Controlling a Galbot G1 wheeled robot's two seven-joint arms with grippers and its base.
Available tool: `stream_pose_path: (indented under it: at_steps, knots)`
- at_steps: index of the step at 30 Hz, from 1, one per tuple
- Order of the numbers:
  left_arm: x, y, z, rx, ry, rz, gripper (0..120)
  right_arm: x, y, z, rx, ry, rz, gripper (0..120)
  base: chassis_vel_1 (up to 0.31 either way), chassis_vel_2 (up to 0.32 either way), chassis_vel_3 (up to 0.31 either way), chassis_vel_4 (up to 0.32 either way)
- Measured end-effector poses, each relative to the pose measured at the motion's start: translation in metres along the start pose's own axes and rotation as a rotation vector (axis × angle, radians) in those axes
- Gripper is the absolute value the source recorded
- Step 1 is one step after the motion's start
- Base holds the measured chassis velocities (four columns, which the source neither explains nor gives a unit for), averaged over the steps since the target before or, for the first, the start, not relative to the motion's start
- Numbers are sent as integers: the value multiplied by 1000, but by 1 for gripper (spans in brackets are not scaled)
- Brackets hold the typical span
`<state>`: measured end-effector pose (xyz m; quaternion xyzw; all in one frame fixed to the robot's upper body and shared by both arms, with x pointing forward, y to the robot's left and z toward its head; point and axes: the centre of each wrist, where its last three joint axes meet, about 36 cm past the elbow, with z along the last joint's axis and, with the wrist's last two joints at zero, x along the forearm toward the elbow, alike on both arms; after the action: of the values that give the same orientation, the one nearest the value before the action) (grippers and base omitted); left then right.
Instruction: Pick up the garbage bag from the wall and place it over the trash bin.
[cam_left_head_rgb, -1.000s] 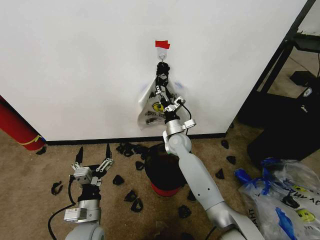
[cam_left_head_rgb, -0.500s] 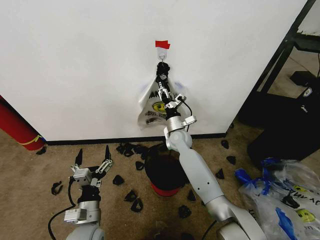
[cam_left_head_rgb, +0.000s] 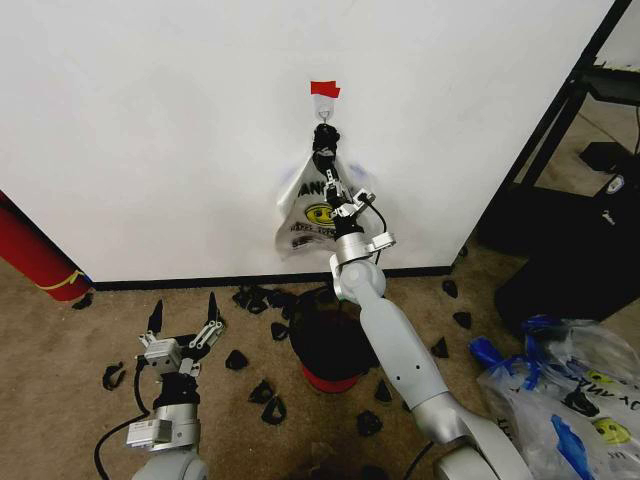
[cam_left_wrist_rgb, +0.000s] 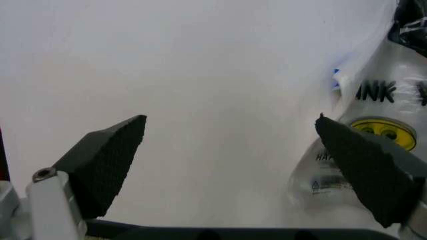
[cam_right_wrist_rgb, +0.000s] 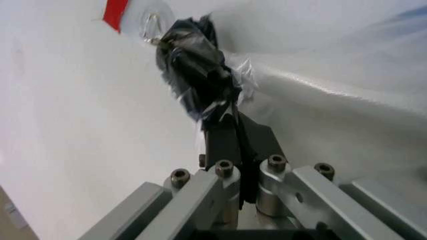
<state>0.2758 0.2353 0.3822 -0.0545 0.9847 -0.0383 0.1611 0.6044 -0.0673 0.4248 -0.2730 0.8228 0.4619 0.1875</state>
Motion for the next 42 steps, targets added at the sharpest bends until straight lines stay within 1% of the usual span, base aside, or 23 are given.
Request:
stream_pose_path:
  at_steps: [5,8,10,11,12,13,18,19,25,26,30,33,34,39,41,42]
  knots:
    - [1,-1,-2,1,-3,2,100,2,2,3,-9,6,0,0,0,0,0,0]
    - [1,0,-4,-1,-8,1,100,14,19,12,-49,16,-26,0,0,0,0,0]
    - [-1,1,-7,-3,-18,3,100,32,26,18,-61,42,-49,0,0,0,0,0]
    - [-2,2,-10,-5,-23,5,100,48,23,16,-49,63,-58,0,0,0,0,0]
    - [-2,2,-10,-5,-23,5,100,48,23,16,-49,63,-58,0,0,0,0,0]
    - [-3,1,-13,-4,-29,6,100,68,19,12,-36,84,-64,0,0,0,0,0]
    - [-3,0,-20,1,-40,8,100,141,2,-5,-8,127,-48,0,0,0,0,0]
    - [-3,0,-20,1,-40,8,100,141,2,-5,-8,127,-48,0,0,0,0,0]
    - [-1,-1,-26,2,-46,14,100,219,-6,-27,28,163,-42,0,0,0,0,0]
    - [-1,-1,-26,2,-46,14,100,219,-6,-27,28,163,-42,0,0,0,0,0]
    - [-2,-3,-26,6,-48,22,100,256,-10,-41,61,186,-53,0,0,0,0,0]
    - [-1,-5,-25,13,-45,32,100,291,-12,-55,87,224,-77,0,0,0,0,0]
    - [-1,-5,-25,13,-45,32,100,291,-12,-55,87,224,-77,0,0,0,0,0]
    - [-4,-6,-23,21,-46,83,100,330,-15,-74,125,276,-144,0,0,0,0,0]
    - [-5,-4,-23,24,-50,114,100,335,-12,-81,134,282,-168,0,0,0,0,0]
    - [-5,-4,-23,24,-50,114,100,335,-12,-81,134,282,-168,0,0,0,0,0]
